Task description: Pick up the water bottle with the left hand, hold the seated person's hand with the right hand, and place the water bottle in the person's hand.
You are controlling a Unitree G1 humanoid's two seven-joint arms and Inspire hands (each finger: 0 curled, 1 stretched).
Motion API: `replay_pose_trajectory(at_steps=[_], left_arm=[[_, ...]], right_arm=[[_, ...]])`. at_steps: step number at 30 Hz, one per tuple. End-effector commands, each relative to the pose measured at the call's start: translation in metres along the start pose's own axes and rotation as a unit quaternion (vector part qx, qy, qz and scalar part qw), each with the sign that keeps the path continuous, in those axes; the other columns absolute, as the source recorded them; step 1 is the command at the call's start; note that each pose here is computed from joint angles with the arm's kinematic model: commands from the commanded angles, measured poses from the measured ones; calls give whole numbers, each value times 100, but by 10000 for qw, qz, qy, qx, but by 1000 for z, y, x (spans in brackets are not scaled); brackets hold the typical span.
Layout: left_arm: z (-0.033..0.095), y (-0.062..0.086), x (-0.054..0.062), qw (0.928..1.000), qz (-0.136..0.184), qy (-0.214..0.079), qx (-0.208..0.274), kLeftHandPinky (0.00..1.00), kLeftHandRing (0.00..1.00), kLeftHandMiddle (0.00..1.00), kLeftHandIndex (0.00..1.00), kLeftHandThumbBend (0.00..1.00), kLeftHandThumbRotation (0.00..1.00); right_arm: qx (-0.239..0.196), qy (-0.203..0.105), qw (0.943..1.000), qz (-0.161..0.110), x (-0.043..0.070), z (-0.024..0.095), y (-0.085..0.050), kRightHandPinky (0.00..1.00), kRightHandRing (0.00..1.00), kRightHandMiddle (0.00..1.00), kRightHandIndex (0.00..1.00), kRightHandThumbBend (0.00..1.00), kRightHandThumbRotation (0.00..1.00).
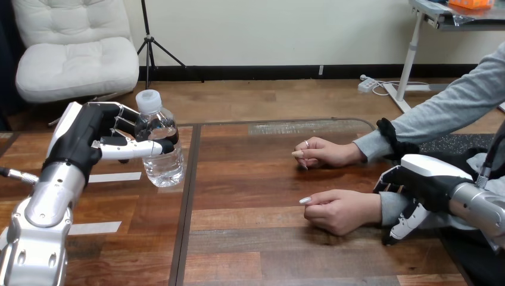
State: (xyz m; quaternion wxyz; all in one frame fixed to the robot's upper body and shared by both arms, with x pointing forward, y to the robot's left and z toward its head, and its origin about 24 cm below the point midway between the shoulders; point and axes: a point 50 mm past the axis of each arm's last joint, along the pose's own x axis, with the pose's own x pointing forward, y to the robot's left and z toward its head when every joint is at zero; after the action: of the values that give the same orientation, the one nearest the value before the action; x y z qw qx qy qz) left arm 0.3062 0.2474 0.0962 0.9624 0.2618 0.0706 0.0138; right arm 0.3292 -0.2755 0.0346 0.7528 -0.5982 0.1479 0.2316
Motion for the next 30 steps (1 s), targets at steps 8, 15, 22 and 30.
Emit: replay_pose_trajectory(at_steps=[8, 15, 22, 30], left_arm=[[30, 19, 3, 9976, 298, -625, 98, 32, 38, 43, 43, 63, 0], [29, 19, 3, 9977, 294, -599, 93, 32, 38, 43, 43, 63, 0], [29, 18, 2, 9977, 294, -597, 112, 32, 38, 43, 43, 63, 0], [31, 18, 1, 9977, 286, -597, 110, 32, 38, 43, 43, 63, 0]], right_arm=[[187, -326, 9992, -115, 8, 18, -2, 52, 54, 59, 61, 93, 0], [241, -350, 9990, -164, 8, 18, -2, 49, 51, 57, 59, 90, 0], [214, -403, 9986, -256, 7, 18, -2, 46, 48, 54, 56, 88, 0], [179, -478, 9980, -364, 6, 18, -3, 43, 45, 51, 53, 85, 0]])
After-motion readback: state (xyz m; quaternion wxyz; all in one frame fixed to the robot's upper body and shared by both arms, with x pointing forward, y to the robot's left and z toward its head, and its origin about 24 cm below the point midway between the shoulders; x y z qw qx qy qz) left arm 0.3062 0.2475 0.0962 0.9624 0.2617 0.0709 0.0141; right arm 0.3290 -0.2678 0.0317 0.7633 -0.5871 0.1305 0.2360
